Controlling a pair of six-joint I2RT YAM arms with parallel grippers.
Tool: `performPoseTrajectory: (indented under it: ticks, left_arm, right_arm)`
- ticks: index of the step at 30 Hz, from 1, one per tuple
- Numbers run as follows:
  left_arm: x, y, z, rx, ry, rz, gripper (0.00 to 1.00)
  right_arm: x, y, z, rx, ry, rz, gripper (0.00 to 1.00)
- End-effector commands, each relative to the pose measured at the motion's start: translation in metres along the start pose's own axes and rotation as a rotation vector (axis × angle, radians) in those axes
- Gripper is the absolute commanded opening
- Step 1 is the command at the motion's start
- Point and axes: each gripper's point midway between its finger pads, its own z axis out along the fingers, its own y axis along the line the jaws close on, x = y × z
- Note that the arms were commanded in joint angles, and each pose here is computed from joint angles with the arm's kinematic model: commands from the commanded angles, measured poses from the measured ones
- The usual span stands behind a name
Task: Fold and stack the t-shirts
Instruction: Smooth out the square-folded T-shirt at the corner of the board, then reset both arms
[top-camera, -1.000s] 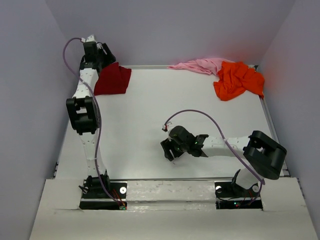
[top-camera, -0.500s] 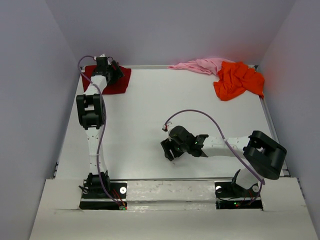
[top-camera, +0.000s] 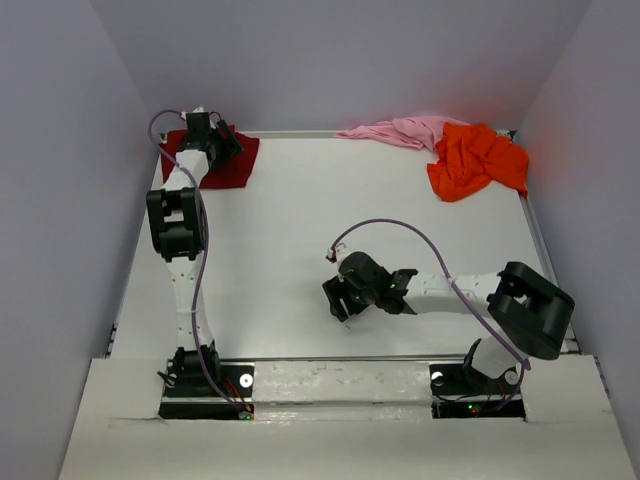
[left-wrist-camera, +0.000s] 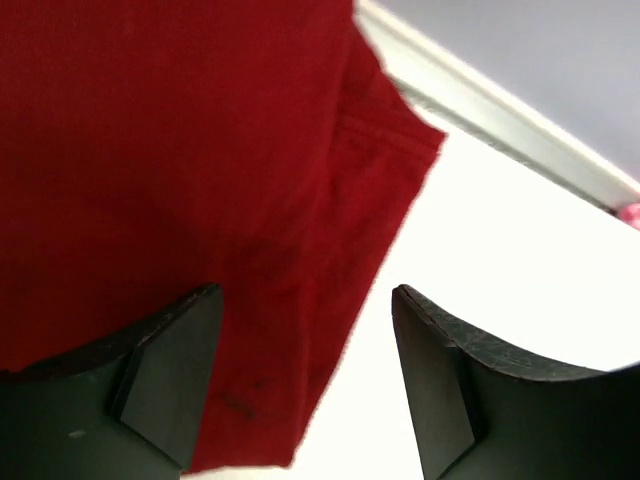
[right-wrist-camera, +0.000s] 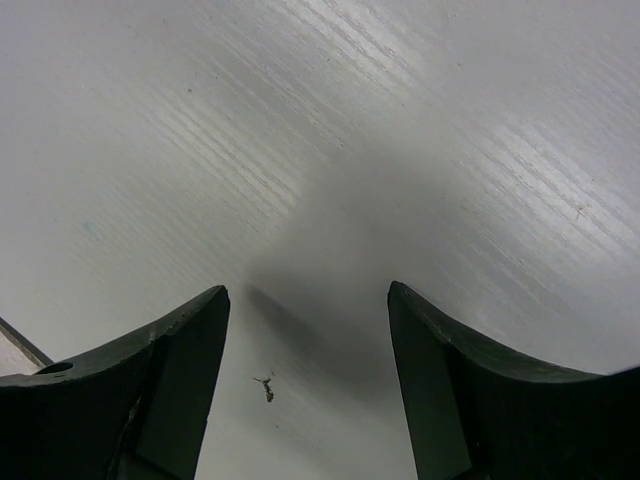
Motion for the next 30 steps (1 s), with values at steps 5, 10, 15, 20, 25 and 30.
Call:
performPoseTrajectory:
  ticks: [5,10,15,20,25,30]
  left_arm:
    - [-0.105,-0.174,-0.158,0.355,-0.298,0.119,0.78]
    - [-0.093,-0.215,-0.218,0.409,-0.362,0.212,0.79]
    - [-0.017,-0.217,-0.259,0.376,-0.344,0.333,0.79]
    - [0.07,-0.211,-0.289,0.447,-0.279,0.377,0.79]
    - [0.132,-0.202,-0.309,0.365,-0.241,0.582,0.79]
    - [0.161,-0.171,-0.296,0.292,-0.194,0.672,0.79]
  right_arm:
    - [-0.008,0.006,0.001,0.006,-0.01,0.026,0.7]
    - [-0.02,0.006,0.0,0.031,-0.026,0.045,0.71]
    - [-0.057,-0.005,-0.016,0.129,-0.14,0.083,0.73]
    - [-0.127,-0.022,-0.058,0.207,-0.349,0.153,0.77]
    - [-0.178,-0.071,-0.104,0.299,-0.433,0.231,0.77]
    - [-0.195,-0.143,-0.135,0.427,-0.48,0.282,0.78]
